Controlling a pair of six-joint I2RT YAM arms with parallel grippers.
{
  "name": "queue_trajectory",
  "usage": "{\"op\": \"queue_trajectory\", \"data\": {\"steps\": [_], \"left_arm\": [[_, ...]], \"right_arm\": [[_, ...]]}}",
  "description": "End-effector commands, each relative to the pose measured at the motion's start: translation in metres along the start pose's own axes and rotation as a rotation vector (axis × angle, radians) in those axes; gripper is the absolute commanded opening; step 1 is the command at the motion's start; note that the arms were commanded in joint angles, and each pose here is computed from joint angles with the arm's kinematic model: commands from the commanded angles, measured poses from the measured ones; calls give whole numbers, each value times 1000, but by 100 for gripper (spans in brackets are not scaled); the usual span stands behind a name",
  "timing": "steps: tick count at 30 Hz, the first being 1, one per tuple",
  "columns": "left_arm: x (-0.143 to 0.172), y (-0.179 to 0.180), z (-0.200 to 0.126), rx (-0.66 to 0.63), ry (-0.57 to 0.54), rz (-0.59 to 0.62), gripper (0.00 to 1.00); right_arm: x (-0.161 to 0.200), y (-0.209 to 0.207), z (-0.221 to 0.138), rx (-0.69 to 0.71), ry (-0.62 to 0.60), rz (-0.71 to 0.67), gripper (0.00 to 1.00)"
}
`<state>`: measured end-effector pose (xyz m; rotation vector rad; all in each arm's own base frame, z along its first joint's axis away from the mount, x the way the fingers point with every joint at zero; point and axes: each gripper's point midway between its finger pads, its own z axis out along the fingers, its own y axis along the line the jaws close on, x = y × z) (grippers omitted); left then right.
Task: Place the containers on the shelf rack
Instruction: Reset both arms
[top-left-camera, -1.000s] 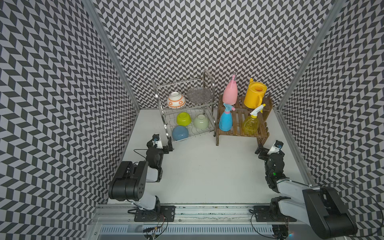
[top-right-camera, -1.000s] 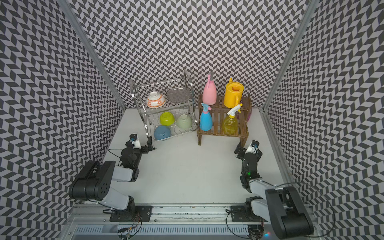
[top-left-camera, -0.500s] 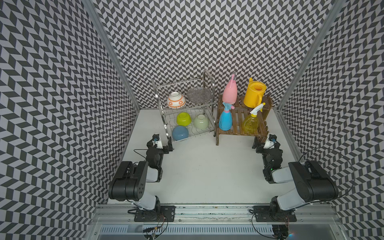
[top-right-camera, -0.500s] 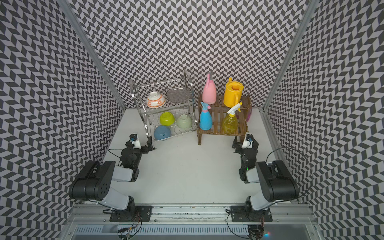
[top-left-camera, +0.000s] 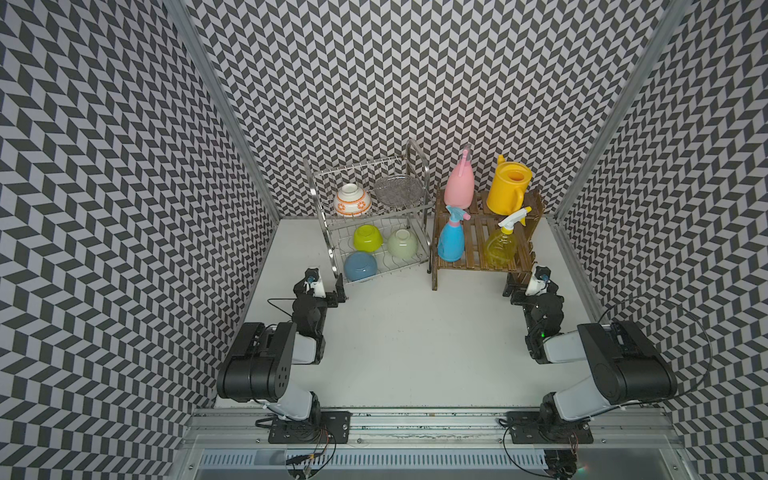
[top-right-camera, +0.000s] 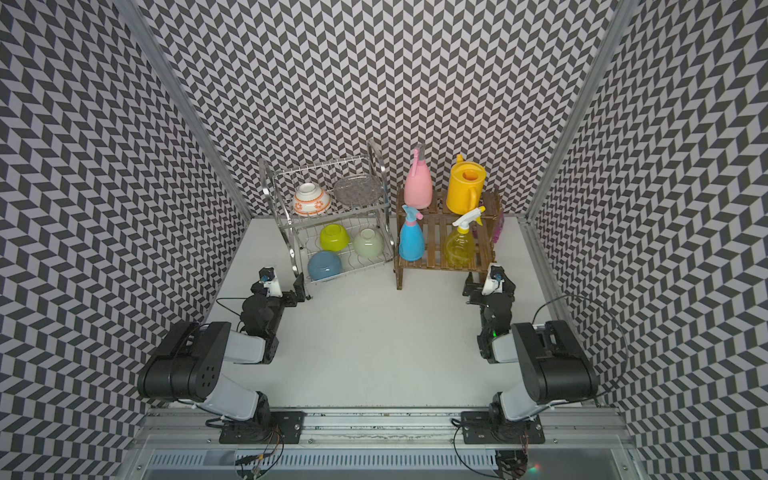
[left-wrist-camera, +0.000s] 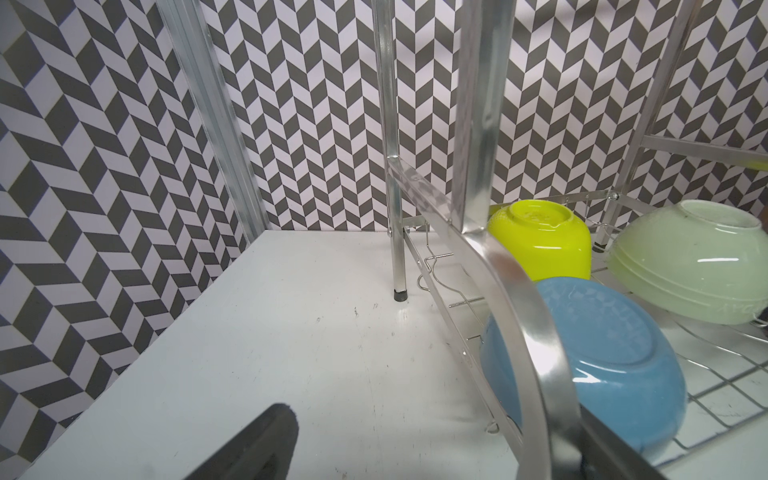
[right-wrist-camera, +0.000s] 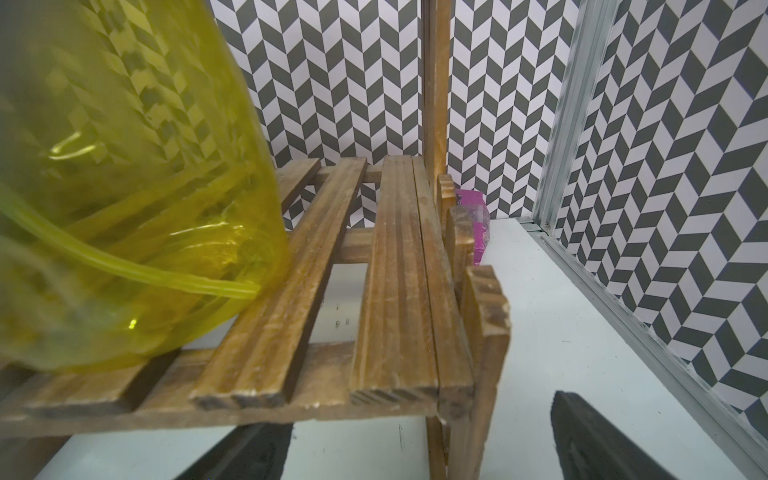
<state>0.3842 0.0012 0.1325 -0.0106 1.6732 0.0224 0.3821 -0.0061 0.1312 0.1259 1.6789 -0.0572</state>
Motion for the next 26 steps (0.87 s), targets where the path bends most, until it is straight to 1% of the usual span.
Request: {"op": "queue_trajectory", "data": {"steps": [1,4,10,14,26], "left_arm": [[-13,4,-1,-31,-47,-1,100],[-15,6,-7,-83,-69,6,100],[-23,10,-34,-176,-150,14,100],[-25,11,-40,-195,-170,11,100],[-25,11,-40,-198,-170,12,100]], "right_arm": [[-21,2,2,-11,-63,5,100],[-20,2,2,-10,-61,5,100],[-20,2,2,-11,-62,4,100],[-20,2,2,-11,-62,5,100],[-20,2,2,-10,-62,5,100]]}}
